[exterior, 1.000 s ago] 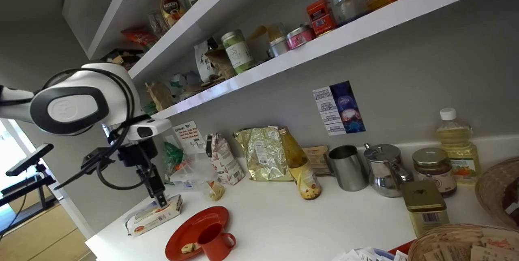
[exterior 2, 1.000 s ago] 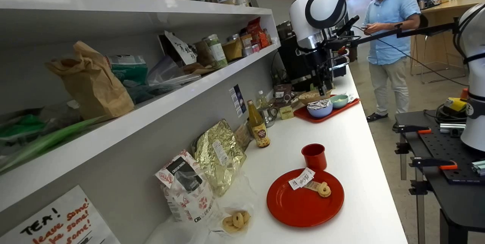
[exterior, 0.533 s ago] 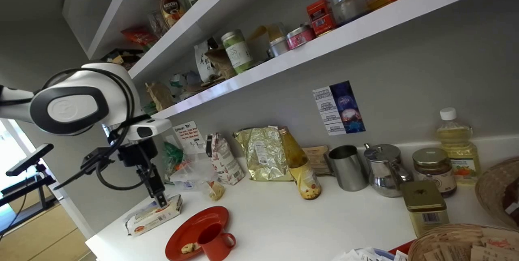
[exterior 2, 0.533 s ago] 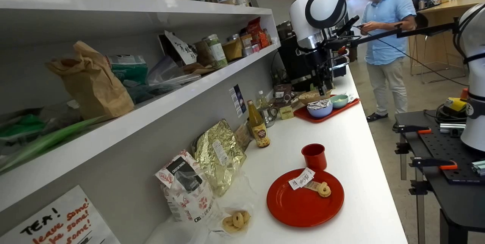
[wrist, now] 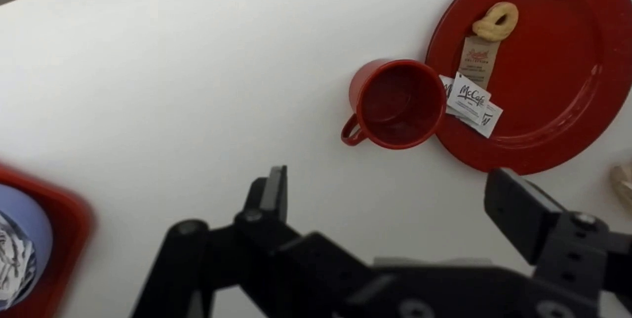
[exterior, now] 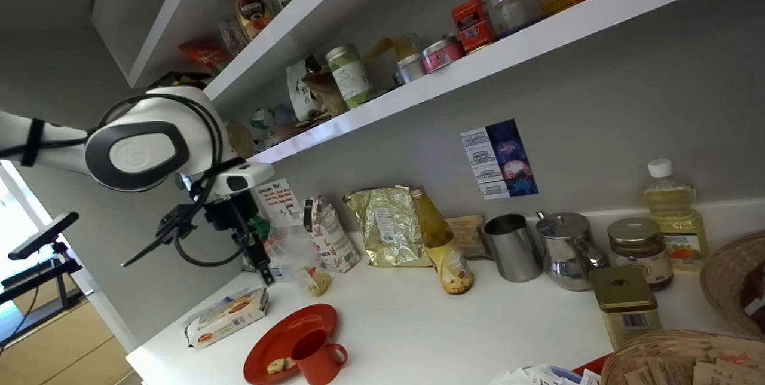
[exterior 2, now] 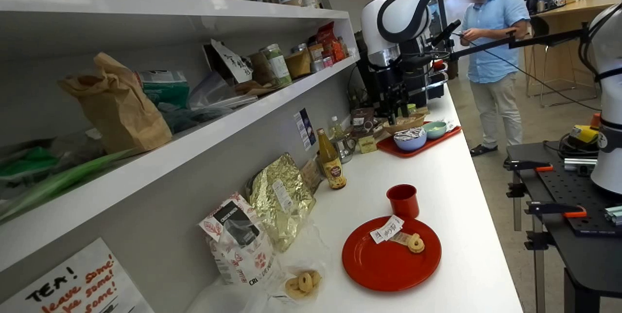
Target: Pick up the red mug and put it on the red plate
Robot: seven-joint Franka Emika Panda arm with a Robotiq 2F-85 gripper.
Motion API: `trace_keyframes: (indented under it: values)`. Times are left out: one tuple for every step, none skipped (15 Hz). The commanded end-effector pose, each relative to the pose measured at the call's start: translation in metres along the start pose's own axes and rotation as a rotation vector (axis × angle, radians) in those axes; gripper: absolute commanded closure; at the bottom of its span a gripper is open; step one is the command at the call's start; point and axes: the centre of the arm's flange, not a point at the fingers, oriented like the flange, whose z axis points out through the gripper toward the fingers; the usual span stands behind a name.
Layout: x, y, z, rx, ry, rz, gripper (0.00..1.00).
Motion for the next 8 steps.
trace_keyframes:
  values:
    - [0.021, -0.019, 0.053, -0.035, -0.062, 0.022, 0.0]
    - [0.02, -0.023, 0.069, -0.046, -0.088, 0.021, 0.0]
    - [0.018, -0.027, 0.083, -0.056, -0.114, 0.02, 0.0]
    - [0.017, -0.03, 0.098, -0.067, -0.136, 0.026, 0.0]
    - [0.017, -0.033, 0.109, -0.073, -0.157, 0.033, 0.0]
    - [0.016, -0.035, 0.12, -0.082, -0.177, 0.047, 0.0]
    - [0.016, -0.036, 0.13, -0.09, -0.193, 0.061, 0.0]
    - [0.016, -0.037, 0.137, -0.096, -0.207, 0.073, 0.0]
